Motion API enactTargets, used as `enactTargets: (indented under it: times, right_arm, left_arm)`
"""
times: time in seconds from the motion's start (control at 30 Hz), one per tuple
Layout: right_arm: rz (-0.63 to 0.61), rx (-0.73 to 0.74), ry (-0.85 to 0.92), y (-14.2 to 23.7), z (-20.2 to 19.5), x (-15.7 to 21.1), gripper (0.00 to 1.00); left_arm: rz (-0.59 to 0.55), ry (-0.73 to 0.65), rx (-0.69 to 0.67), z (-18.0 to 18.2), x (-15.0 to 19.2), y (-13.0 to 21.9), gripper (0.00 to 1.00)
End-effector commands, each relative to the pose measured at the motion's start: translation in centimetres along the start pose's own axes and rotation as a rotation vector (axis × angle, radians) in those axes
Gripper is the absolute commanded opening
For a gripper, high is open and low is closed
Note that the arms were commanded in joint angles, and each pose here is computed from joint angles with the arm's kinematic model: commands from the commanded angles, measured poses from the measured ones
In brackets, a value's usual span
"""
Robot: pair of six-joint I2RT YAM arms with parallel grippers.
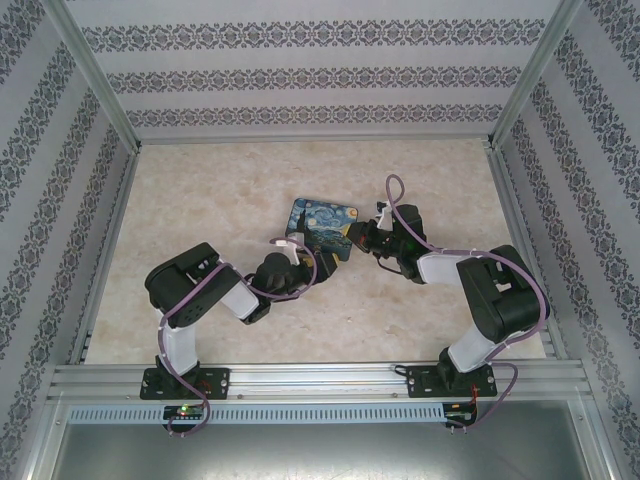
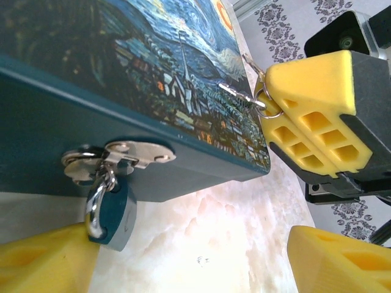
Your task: Unlock a padlock with a key
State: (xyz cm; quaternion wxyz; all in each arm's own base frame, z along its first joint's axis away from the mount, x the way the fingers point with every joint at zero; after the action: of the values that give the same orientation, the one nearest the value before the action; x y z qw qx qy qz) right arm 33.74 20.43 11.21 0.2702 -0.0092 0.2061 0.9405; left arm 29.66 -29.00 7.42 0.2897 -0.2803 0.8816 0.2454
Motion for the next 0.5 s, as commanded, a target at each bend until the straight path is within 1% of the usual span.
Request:
enactTargets:
  times: [0.0, 0.17, 0.37, 0.47]
  right_arm:
    - [0.010, 0.033, -0.018, -0.8, -0.8, 0.3, 0.00]
    - [0.015, 0.038, -0.019, -1.0, -0.9, 0.6, 0.00]
    - [0.017, 0.038, -0.018, -1.0, -0.9, 0.8, 0.00]
    - [0.018, 0.036, -0.017, -1.0, -0.8, 0.8, 0.00]
  left_arm:
    - [-0.016, 0.016, 0.012, -0.4, -0.4, 0.3, 0.81]
    - [-0.018, 0.026, -0.012, 0.5, -0.1, -0.4, 0.81]
    - [-0.015, 0.027, -0.074, 1.9, 0.4, -1.0, 0.80]
    - [-0.013, 0.023, -0.102, 2.6, 0.7, -1.2, 0.78]
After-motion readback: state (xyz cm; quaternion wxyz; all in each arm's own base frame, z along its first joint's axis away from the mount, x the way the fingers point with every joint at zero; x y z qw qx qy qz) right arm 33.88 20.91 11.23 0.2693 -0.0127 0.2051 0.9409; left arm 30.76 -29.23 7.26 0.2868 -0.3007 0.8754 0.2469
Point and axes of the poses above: each hand's point on the last joint's axis, 136 mm out from that joint toward the fingers, its own y axis back along the fingers, its own z axis along the line the jaws close on, x = y × z, the point moved 3 cm from there along y, back along the fingers, and after that the axes turned 9 degrees about -y, right-handed, at the moved point
